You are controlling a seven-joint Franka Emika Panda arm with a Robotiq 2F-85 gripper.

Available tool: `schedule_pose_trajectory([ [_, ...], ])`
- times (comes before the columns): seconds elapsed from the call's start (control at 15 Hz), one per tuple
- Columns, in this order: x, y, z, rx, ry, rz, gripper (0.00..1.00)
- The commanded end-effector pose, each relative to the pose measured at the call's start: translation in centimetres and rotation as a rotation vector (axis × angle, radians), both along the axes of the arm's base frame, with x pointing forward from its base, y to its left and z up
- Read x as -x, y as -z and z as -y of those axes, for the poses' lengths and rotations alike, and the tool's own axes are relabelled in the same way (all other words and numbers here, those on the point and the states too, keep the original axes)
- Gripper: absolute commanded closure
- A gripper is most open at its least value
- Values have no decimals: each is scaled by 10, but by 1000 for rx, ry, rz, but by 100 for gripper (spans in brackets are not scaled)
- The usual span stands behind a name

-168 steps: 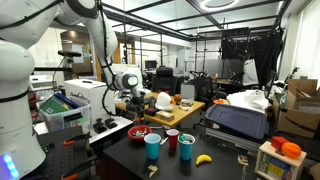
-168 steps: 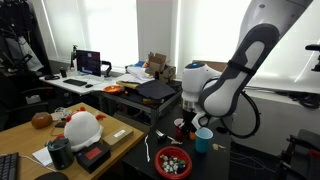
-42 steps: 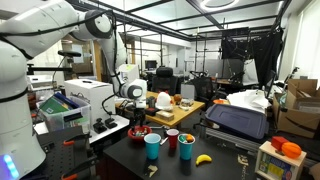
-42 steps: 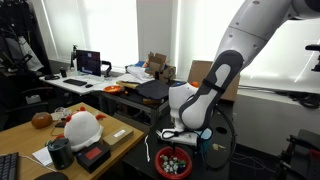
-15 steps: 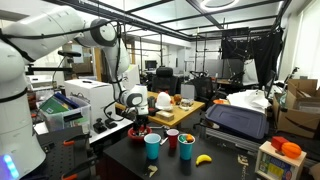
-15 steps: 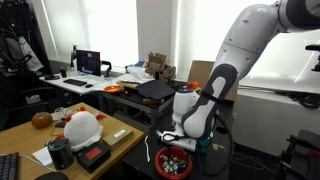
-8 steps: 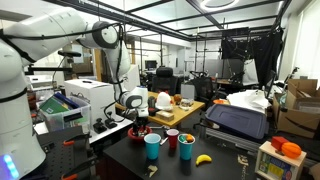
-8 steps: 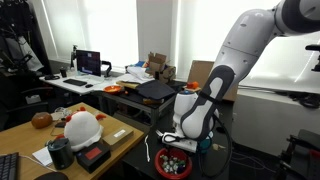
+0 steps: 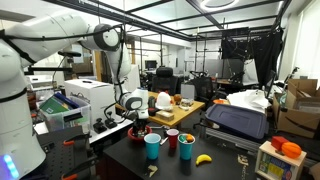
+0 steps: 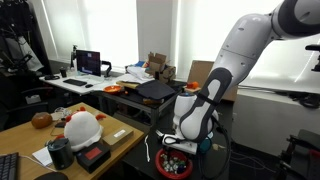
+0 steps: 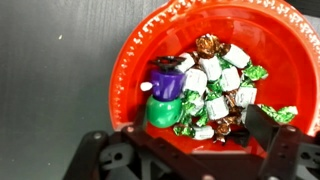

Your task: Pick up some of the objects in the bowl and put it in the cup

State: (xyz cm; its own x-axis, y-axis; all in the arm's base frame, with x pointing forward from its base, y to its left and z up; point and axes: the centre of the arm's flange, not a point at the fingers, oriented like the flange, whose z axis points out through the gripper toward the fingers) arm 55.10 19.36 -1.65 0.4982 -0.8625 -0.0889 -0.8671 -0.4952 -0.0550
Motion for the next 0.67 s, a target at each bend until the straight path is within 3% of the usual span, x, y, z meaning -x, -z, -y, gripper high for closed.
schedule_pose_trajectory([
  [0.0,-3,6,1,-28,-9,17,0],
  [0.4,-6,0,-1,-23,-22,44,0],
  [0.47,-7,-1,-2,-24,-29,51,25],
  [0.6,-9,-3,-2,-24,-32,58,34],
])
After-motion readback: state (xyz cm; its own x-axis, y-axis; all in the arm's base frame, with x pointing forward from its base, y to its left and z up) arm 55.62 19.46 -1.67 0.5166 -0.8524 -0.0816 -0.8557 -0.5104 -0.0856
